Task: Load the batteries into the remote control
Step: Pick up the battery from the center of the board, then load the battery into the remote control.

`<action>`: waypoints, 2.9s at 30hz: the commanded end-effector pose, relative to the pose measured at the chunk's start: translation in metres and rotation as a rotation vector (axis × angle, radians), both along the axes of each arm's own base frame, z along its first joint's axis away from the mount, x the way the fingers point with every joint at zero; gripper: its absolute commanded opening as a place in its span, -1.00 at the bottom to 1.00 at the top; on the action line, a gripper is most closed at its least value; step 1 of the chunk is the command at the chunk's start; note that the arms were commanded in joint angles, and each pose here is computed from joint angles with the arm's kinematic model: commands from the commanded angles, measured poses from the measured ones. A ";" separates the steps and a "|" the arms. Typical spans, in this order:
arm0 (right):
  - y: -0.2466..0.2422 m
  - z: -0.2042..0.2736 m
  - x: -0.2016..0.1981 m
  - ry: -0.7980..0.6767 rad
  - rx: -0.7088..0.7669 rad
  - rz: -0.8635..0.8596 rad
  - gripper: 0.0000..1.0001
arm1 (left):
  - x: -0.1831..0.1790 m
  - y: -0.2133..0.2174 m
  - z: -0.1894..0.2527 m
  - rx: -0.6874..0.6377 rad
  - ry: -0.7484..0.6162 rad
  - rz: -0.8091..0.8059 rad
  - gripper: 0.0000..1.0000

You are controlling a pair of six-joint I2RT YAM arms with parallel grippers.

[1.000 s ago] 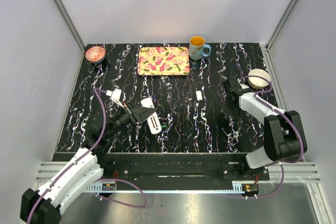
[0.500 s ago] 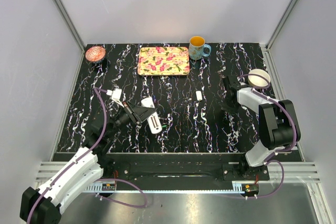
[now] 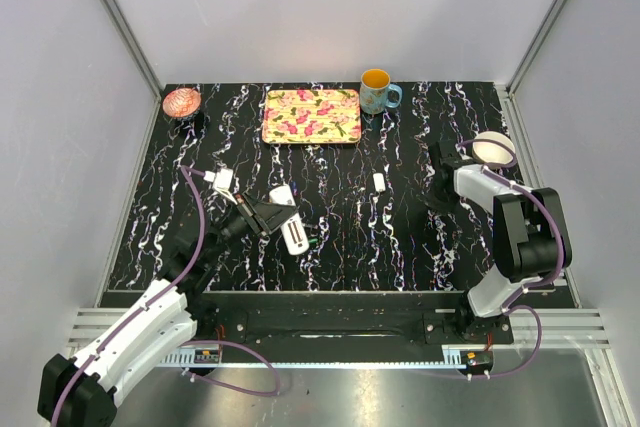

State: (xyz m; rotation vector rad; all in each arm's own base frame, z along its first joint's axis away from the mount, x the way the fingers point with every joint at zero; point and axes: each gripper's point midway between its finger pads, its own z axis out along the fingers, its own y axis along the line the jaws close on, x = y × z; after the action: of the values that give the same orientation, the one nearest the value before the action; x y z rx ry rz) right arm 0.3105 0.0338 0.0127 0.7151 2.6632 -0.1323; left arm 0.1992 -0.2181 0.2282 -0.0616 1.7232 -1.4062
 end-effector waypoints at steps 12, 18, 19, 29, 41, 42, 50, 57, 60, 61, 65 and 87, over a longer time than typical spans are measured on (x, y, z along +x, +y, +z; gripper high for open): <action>0.068 0.082 -0.019 -0.233 0.210 0.280 -1.00 | 0.004 -0.006 0.020 -0.056 -0.055 -0.016 -1.00; 0.142 0.160 -0.073 -0.292 0.309 0.603 -1.00 | 0.016 -0.015 0.026 -0.105 -0.049 -0.029 -1.00; 0.156 0.180 -0.079 -0.320 0.340 0.656 -1.00 | 0.018 -0.016 0.028 -0.114 -0.051 -0.028 -1.00; 0.226 0.243 -0.153 -0.251 0.438 1.013 -1.00 | 0.029 -0.046 0.056 -0.274 -0.070 -0.186 -1.00; 0.269 0.242 -0.157 -0.169 0.463 1.093 -1.00 | 0.029 -0.060 0.050 -0.324 -0.019 -0.248 -1.00; 0.272 0.242 -0.157 -0.163 0.468 1.098 -1.00 | 0.030 -0.060 0.048 -0.315 -0.019 -0.237 -1.00; 0.291 0.239 -0.150 -0.104 0.472 1.110 -1.00 | 0.034 -0.059 0.035 -0.292 0.034 -0.203 -1.00; 0.296 0.227 -0.145 -0.063 0.444 1.111 -1.00 | 0.036 -0.059 0.028 -0.286 0.052 -0.187 -1.00; 0.297 0.222 -0.144 -0.050 0.437 1.105 -1.00 | 0.037 -0.057 0.028 -0.283 0.048 -0.178 -1.00; 0.297 0.221 -0.144 -0.049 0.433 1.103 -1.00 | 0.037 -0.057 0.029 -0.285 0.046 -0.177 -1.00; 0.296 0.220 -0.141 -0.051 0.419 1.095 -1.00 | 0.038 -0.057 0.027 -0.273 0.048 -0.169 -1.00; 0.300 0.212 -0.122 -0.078 0.355 1.069 -1.00 | 0.022 -0.064 0.036 -0.292 0.038 -0.203 -1.00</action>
State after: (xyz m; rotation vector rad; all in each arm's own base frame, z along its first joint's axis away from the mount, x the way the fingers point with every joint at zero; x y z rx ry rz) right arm 0.1742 0.3239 0.2154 -0.6550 2.7124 0.6441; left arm 0.2331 -0.2827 0.2260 -0.1427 1.7217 -1.7438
